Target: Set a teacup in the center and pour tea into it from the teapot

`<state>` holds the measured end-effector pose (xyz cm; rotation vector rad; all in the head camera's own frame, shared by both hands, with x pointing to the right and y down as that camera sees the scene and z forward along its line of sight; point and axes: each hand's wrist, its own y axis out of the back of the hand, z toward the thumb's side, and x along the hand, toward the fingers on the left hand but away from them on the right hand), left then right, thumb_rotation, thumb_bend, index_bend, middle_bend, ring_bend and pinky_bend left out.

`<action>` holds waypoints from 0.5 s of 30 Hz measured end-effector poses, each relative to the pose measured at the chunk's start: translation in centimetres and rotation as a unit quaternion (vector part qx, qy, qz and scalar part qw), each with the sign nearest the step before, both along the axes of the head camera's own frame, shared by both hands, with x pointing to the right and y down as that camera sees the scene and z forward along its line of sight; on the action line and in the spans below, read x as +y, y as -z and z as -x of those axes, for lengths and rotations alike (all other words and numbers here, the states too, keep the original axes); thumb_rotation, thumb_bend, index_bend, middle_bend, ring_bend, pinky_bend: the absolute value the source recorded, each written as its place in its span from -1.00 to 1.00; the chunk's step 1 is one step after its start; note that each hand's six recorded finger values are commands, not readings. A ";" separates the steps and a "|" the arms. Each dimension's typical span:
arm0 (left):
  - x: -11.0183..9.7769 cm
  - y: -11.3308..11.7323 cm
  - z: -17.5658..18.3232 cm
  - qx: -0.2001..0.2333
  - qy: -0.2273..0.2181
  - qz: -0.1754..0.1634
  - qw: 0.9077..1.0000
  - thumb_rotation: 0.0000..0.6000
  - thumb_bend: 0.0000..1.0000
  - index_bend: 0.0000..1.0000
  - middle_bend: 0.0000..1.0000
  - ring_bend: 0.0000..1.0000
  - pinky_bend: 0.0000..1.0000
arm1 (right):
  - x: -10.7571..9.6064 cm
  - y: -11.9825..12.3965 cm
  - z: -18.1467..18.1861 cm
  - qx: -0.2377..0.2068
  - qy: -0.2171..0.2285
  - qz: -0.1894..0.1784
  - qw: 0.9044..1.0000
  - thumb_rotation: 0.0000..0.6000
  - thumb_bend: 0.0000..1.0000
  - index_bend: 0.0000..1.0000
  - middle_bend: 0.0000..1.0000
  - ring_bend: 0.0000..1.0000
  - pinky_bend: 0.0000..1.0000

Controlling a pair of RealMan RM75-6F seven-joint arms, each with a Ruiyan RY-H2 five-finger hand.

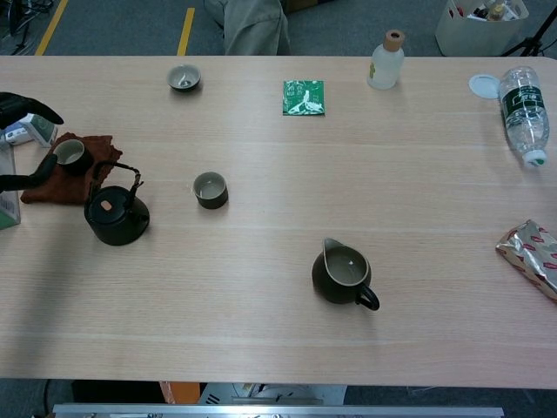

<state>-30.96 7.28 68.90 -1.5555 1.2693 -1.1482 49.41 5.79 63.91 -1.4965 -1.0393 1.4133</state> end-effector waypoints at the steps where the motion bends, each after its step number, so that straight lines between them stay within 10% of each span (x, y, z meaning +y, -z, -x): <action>1: 0.2 0.2 0.3 -0.002 0.002 0.001 1.000 1.00 -0.24 -0.35 -0.44 -0.67 -0.78 | 0.2 0.1 -0.3 0.000 -0.003 -0.002 1.000 1.00 -0.49 -0.64 -0.56 -0.92 -0.87; 15: 4.0 2.9 2.7 -0.024 0.030 0.017 0.999 1.00 -0.24 -0.35 -0.44 -0.67 -0.78 | 2.3 1.5 -1.4 0.012 -0.003 -0.028 1.000 1.00 -0.49 -0.64 -0.56 -0.92 -0.87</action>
